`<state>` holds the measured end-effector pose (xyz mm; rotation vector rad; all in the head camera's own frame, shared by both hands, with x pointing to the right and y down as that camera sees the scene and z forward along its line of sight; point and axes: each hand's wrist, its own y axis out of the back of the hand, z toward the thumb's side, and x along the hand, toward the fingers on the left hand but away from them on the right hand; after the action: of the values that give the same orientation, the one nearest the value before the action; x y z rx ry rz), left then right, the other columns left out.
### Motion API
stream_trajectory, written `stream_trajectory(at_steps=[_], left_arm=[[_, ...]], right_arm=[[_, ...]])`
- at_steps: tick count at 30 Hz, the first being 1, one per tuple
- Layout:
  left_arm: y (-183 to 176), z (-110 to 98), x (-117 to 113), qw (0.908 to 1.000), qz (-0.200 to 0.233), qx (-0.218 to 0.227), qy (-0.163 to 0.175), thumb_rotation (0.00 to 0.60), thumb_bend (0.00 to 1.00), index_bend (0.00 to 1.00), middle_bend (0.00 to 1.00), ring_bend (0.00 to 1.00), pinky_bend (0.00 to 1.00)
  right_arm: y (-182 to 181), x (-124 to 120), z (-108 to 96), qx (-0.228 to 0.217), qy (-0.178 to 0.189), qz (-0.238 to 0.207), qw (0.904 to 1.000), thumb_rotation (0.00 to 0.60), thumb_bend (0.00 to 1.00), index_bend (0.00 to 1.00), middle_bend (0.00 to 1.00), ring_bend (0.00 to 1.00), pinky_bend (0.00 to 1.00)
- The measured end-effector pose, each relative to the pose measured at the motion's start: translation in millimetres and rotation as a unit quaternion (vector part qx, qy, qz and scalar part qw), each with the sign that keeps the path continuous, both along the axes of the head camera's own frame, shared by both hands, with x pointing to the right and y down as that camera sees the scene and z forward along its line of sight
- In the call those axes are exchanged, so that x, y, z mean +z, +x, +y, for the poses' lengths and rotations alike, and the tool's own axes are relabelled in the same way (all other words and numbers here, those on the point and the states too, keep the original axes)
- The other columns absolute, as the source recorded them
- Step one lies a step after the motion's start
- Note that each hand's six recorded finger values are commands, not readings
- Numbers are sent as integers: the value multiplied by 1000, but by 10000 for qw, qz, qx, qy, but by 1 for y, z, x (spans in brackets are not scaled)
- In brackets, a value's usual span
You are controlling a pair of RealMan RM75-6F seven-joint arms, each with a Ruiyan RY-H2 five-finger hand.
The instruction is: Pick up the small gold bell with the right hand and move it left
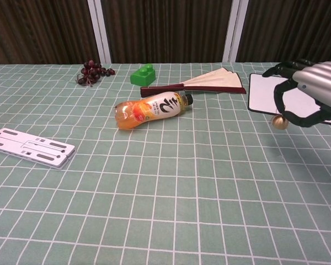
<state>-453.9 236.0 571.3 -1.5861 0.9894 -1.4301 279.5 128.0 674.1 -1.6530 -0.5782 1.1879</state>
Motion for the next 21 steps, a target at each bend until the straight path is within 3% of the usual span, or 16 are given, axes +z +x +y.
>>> stream_trajectory(at_steps=[5,12,19,21], left_arm=[[-2,-1,-2,10000,1,-55,35,600,419,33,0,0,53],[0,0,0,10000,-17,-4,-4,600,418,32,0,0,54],[-7,-1,-5,9999,-19,-114,63,600,419,32,0,0,54],[-6,-1,-5,9999,-12,-96,63,600,419,33,0,0,54]], right_arm=[[1,-15,19,-479,-49,37,9988,600,546,868,202,0,0],[-10,-3,-6,-122,54,47,9999,600,546,869,206,0,0],[-10,-11,27,-611,-51,59,9981,600,546,869,206,0,0],[-13,-13,27,-637,-7,15,9980,600,546,869,206,0,0]])
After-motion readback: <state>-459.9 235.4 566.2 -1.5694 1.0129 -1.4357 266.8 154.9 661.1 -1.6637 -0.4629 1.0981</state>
